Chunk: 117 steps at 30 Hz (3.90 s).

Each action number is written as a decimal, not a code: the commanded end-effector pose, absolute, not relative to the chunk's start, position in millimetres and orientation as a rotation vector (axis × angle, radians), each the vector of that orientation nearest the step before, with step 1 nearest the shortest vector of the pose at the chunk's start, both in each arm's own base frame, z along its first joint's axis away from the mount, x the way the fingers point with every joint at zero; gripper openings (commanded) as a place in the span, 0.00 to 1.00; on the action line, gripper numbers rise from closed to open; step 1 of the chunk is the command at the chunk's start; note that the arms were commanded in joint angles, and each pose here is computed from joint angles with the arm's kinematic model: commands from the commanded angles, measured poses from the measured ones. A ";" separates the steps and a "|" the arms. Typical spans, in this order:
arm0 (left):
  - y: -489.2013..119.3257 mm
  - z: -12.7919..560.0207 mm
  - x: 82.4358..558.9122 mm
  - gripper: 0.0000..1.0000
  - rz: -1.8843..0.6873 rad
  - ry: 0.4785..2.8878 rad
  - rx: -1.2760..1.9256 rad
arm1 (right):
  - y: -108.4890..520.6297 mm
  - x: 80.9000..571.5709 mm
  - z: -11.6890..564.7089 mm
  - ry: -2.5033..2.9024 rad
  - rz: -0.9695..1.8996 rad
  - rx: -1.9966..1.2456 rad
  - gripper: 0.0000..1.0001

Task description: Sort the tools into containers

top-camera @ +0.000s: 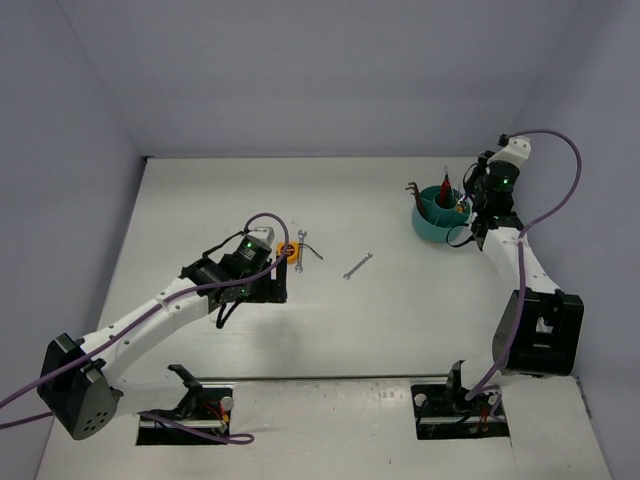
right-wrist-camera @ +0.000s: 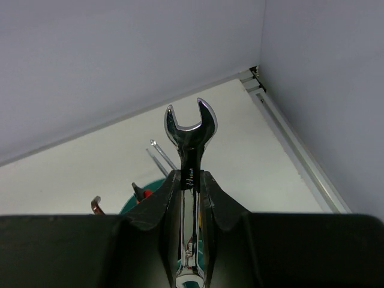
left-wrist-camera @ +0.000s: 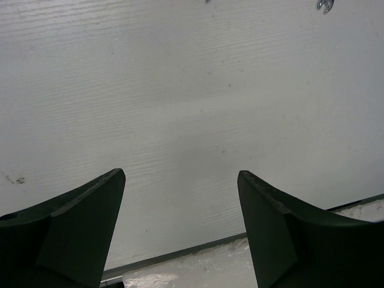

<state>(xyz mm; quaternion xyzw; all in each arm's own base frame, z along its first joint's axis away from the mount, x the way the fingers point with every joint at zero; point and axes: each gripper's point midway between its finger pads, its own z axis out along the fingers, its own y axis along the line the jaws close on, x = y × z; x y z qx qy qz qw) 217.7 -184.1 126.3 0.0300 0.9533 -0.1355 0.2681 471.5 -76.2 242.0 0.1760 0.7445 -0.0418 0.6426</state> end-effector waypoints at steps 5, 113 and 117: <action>-191.6 151.5 225.4 0.73 -0.445 2.477 0.095 | -85.6 483.9 260.1 1.526 -0.011 0.401 0.00; -388.7 78.6 327.6 0.44 -0.251 2.551 0.936 | 50.0 286.9 137.0 2.265 0.356 0.409 0.70; -390.7 66.8 332.5 0.44 -0.243 2.569 0.926 | 49.7 284.2 136.2 2.270 0.354 0.399 0.70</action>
